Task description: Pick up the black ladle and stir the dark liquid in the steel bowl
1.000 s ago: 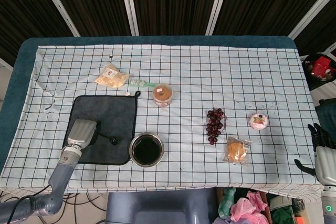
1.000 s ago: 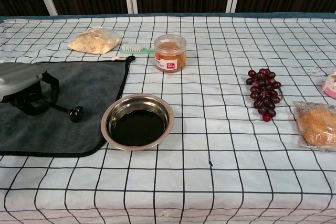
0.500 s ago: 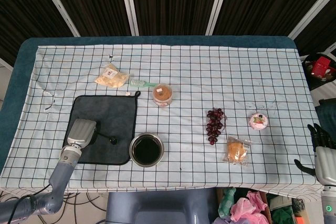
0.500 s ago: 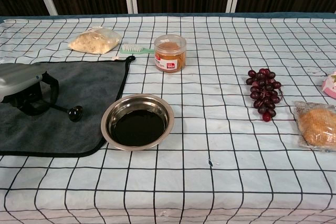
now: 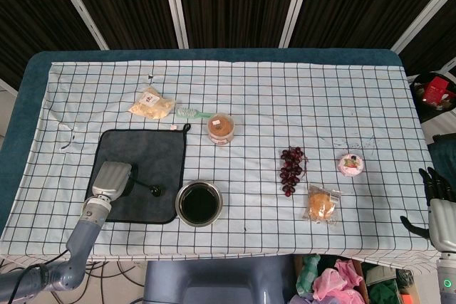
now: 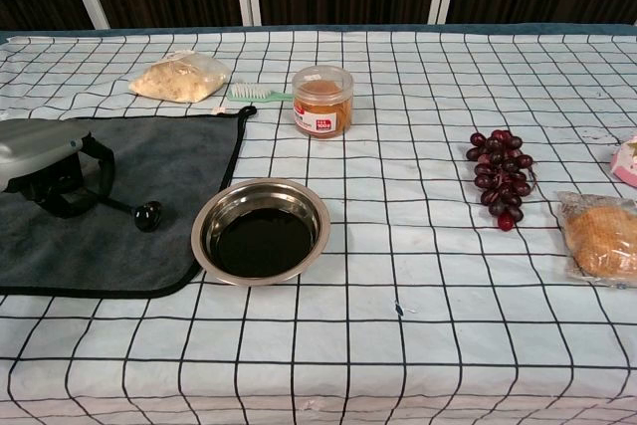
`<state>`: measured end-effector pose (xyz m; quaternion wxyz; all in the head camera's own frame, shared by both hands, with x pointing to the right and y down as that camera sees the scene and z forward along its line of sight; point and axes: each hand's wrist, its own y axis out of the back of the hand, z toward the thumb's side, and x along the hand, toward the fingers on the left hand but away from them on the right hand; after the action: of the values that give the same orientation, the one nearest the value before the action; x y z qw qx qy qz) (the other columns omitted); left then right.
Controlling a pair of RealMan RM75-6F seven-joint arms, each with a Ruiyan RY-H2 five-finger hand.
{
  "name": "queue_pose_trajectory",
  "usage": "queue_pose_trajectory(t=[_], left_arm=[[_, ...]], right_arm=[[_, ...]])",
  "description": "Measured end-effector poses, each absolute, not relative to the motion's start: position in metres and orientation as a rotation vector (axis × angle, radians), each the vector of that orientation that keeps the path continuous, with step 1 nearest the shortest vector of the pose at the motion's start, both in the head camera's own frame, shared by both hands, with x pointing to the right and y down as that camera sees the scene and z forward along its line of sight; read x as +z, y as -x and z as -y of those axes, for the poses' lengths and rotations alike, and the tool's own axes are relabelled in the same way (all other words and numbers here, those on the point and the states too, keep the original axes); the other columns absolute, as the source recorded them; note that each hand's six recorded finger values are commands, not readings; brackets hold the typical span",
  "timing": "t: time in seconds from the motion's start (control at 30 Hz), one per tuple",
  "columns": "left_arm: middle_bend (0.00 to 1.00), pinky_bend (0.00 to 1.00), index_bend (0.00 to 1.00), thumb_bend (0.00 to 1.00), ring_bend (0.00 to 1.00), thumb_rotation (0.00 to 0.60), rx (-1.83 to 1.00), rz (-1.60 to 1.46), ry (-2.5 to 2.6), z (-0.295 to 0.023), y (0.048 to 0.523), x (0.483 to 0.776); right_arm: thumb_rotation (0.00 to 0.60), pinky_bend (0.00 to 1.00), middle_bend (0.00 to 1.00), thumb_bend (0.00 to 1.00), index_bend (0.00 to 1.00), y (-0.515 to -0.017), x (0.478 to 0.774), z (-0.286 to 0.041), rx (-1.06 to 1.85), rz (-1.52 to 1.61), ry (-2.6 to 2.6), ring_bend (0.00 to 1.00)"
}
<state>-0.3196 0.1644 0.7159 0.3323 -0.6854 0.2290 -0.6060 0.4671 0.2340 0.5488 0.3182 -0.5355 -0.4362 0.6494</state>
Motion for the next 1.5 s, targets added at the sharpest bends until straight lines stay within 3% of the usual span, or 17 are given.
queue_pose_trajectory(t=[0.43,0.97,1.23,1.5], left_arm=[[1.0,0.96,0.62,0.46,0.98,0.6,-1.498,-0.592,1.769,-0.144,0.294,0.68],[1.0,0.96,0.64,0.47,0.98,0.6,-1.255,-0.386,1.536,-0.117,0.202,0.613],[1.0,0.97,0.65,0.47,0.99,0.6,-1.138,-0.205,1.285,-0.128,0.154,0.602],[1.0,0.97,0.66,0.47,0.99,0.6,-1.018,-0.055,1.044,-0.144,0.123,0.614]], right_arm=[[0.6,0.22,0.01,0.11,0.03,-0.467,0.545,-0.235,1.699,1.152,1.411,0.06],[0.6,0.22,0.01,0.12,0.03,-0.471,0.533,-0.237,1.677,1.19,1.396,0.06],[0.6,0.22,0.01,0.12,0.03,-0.471,0.529,-0.237,1.668,1.204,1.4,0.06],[0.6,0.22,0.01,0.12,0.03,-0.473,0.528,-0.237,1.667,1.214,1.399,0.06]])
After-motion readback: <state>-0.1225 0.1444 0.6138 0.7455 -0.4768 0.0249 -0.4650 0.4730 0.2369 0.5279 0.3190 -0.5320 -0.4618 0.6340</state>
